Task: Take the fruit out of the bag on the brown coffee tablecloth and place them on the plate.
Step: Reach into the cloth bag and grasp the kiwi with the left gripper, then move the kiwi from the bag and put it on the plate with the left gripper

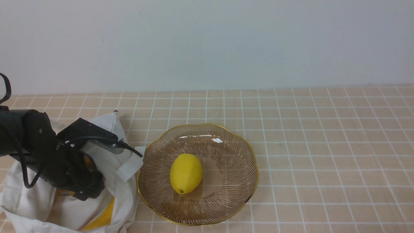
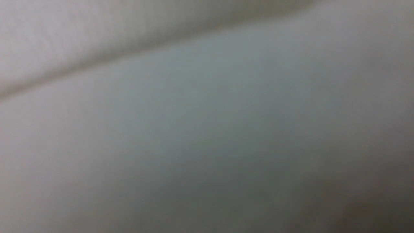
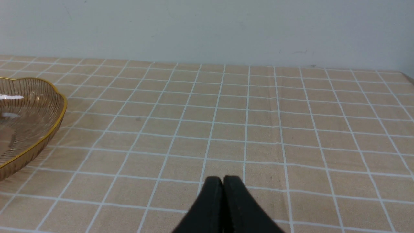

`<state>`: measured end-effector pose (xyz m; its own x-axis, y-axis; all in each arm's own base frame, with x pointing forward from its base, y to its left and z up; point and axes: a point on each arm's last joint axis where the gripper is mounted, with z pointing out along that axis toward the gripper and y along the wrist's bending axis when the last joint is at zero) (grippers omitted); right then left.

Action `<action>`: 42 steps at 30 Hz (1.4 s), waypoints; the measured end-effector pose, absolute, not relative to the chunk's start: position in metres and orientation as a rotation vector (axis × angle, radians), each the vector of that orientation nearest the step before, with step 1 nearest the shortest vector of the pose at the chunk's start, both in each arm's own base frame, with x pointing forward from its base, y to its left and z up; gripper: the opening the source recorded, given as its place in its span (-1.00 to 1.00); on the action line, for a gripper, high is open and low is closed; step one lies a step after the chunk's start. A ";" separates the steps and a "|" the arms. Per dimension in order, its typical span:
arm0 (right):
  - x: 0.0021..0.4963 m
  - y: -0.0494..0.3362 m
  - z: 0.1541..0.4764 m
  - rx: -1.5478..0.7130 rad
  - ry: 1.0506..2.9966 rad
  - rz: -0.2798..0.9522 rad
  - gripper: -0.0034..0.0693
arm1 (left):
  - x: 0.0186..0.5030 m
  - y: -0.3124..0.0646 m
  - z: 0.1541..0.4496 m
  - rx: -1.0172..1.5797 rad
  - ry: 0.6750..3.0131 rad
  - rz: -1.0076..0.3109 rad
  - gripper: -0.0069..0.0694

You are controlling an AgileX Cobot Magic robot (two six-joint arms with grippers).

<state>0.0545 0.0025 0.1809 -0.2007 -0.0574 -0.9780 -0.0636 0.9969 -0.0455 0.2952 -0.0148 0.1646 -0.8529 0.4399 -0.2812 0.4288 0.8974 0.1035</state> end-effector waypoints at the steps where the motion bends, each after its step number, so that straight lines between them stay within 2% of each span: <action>1: 0.054 0.003 0.181 -0.089 1.774 0.006 -0.95 | 0.294 -0.015 0.168 0.649 2.765 0.054 0.54; 5: 0.054 0.003 0.181 -0.089 1.774 0.006 -0.95 | 0.286 -0.014 0.198 0.650 2.771 0.056 0.54; 9: 0.054 0.003 0.181 -0.089 1.774 0.006 -0.95 | 0.279 -0.014 0.215 0.651 2.780 0.050 0.54; 19: 0.054 0.003 0.181 -0.089 1.774 0.006 -0.95 | 0.232 -0.023 0.281 0.509 2.926 -0.159 0.54; 21: 0.054 0.003 0.181 -0.089 1.774 0.006 -0.95 | 0.221 -0.026 0.303 0.489 2.854 -0.190 0.54; 23: 0.054 0.003 0.181 -0.089 1.774 0.006 -0.95 | 0.209 -0.032 0.325 0.490 2.743 -0.277 0.54; 24: 0.054 0.003 0.181 -0.089 1.774 0.006 -0.95 | 0.207 -0.033 0.328 0.497 2.720 -0.296 0.54; 25: 0.054 0.003 0.181 -0.089 1.774 0.006 -0.95 | 0.203 -0.040 0.338 0.534 2.625 -0.386 0.54; 27: 0.054 0.003 0.181 -0.089 1.774 0.006 -0.95 | 0.202 -0.046 0.345 0.587 2.536 -0.448 0.54; 28: 0.054 0.003 0.181 -0.089 1.774 0.006 -0.95 | 0.203 -0.053 0.349 0.645 2.454 -0.521 0.54; 32: 0.054 0.003 0.181 -0.089 1.774 0.006 -0.95 | 0.212 -0.074 0.350 0.822 2.287 -0.642 0.54; 36: 0.054 0.003 0.181 -0.089 1.774 0.006 -0.95 | 0.222 -0.100 0.330 0.941 2.304 -0.717 0.54; 42: 0.054 0.003 0.181 -0.089 1.774 0.006 -0.95 | 0.240 -0.139 0.278 1.072 2.438 -0.657 0.54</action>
